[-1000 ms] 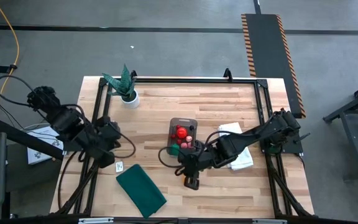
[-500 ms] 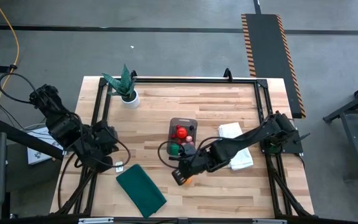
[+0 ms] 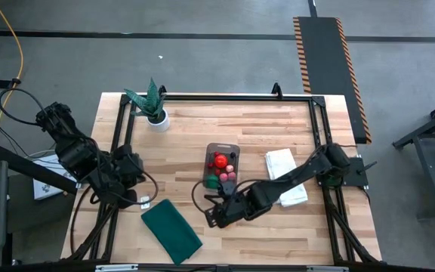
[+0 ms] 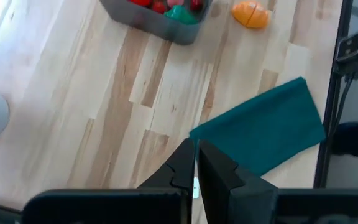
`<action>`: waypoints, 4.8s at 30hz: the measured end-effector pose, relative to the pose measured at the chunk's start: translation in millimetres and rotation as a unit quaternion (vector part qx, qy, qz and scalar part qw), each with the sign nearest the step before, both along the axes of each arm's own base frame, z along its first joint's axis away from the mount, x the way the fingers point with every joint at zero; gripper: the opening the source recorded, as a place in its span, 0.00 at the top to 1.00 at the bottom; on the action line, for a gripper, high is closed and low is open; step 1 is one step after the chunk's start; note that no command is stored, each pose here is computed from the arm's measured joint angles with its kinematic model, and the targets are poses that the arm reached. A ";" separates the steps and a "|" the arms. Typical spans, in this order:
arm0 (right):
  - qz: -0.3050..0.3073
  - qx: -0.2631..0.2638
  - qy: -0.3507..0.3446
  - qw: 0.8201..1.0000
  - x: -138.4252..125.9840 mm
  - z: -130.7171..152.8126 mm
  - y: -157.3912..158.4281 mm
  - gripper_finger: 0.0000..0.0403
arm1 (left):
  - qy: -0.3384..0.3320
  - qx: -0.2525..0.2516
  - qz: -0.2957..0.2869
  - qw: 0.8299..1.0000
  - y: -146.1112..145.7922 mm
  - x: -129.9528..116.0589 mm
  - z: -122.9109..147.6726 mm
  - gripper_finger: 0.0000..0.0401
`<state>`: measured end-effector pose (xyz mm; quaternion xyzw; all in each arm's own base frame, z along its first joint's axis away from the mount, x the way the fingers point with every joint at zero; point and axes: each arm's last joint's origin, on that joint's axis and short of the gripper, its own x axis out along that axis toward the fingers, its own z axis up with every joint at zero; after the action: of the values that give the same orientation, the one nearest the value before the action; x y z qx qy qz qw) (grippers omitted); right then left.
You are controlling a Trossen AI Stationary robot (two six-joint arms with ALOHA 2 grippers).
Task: Pick and placing Produce into tupperware
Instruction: Put the yellow squash into the transparent black bin
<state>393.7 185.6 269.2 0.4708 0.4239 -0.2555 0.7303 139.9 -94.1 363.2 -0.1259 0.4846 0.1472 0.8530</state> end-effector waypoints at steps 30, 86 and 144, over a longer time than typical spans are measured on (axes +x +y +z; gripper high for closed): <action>-0.236 0.105 0.124 0.958 5.5 -45.2 -5.2 0.62 | -0.109 -0.012 -0.167 0.980 39.1 -53.0 32.9 0.98; -0.218 0.121 0.125 0.960 26.1 -71.1 -13.0 0.62 | -0.132 -0.002 -0.143 0.981 56.6 -73.0 35.7 0.98; -0.265 0.125 0.216 0.931 23.9 -100.5 -30.5 0.42 | -0.131 -0.013 -0.135 0.982 56.5 -73.2 35.6 0.98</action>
<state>417.6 155.1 168.7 0.5871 0.4598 -0.4801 0.4619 66.7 -37.6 398.8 -0.0884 0.3833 0.0064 0.9194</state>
